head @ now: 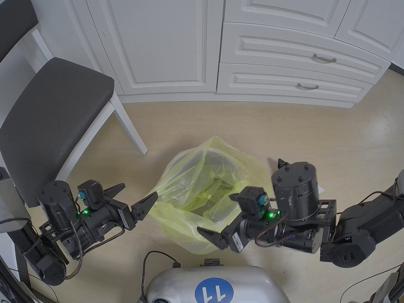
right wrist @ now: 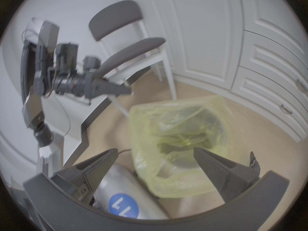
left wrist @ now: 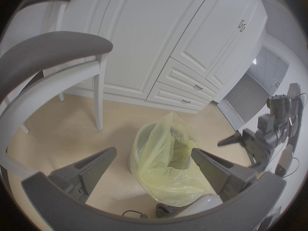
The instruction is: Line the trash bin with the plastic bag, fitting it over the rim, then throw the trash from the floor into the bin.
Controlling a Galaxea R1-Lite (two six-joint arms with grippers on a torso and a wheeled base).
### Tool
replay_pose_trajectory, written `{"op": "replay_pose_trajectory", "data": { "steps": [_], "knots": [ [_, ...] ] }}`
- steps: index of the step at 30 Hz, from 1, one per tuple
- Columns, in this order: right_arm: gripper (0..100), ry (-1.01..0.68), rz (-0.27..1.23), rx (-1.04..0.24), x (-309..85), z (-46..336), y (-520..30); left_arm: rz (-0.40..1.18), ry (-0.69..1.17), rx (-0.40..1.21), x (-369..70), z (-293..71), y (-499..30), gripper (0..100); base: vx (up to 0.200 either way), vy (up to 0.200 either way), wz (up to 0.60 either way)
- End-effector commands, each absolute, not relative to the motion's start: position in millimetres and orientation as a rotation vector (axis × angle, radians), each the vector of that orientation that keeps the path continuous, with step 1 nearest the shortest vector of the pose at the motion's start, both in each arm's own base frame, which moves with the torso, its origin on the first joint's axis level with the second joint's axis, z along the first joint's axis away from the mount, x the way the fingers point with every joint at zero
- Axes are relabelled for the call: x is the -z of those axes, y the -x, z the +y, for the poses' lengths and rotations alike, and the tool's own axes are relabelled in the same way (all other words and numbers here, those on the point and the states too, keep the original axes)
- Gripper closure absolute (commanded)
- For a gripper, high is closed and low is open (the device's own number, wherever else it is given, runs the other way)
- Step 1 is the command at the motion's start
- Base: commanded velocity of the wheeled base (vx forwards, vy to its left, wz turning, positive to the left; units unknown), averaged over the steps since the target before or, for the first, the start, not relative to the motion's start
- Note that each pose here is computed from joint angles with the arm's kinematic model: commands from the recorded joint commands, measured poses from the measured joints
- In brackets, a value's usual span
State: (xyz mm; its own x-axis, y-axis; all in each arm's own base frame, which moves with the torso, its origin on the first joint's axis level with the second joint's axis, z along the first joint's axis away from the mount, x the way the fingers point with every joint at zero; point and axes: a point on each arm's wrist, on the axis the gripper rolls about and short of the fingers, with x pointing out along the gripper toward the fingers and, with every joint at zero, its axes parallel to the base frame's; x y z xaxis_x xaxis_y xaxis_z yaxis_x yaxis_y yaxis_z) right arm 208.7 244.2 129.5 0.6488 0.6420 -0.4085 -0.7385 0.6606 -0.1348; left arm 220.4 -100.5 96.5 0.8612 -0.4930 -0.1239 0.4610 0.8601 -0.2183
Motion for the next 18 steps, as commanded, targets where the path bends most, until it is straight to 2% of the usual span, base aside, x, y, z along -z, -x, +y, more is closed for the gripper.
{"op": "replay_pose_trajectory", "data": {
  "steps": [1, 3, 7, 18],
  "knots": [
    [0, 0.233, 0.343, -0.671, -108.6, 216.4, -238.4, 0.244, 0.155, 0.498, -70.4, -124.4, -241.7, 0, 0.0, 0.0, 0.0],
    [0, 0.221, 0.323, -0.605, -98.4, 211.1, -256.6, 0.273, 0.148, 0.483, -56.4, -128.8, -252.8, 0, 0.0, 0.0, 0.0],
    [0, 0.215, 0.282, -0.55, -99.9, 196.7, -268.2, 0.291, 0.146, 0.468, -39.5, -133.4, -272.0, 0, 0.0, 0.0, 0.0],
    [0, 0.184, 0.268, -0.443, -96.9, 178.1, -307.8, 0.255, 0.119, 0.469, -34.9, -134.1, -297.4, 0, 0.0, 0.0, 0.0]
  ]
}}
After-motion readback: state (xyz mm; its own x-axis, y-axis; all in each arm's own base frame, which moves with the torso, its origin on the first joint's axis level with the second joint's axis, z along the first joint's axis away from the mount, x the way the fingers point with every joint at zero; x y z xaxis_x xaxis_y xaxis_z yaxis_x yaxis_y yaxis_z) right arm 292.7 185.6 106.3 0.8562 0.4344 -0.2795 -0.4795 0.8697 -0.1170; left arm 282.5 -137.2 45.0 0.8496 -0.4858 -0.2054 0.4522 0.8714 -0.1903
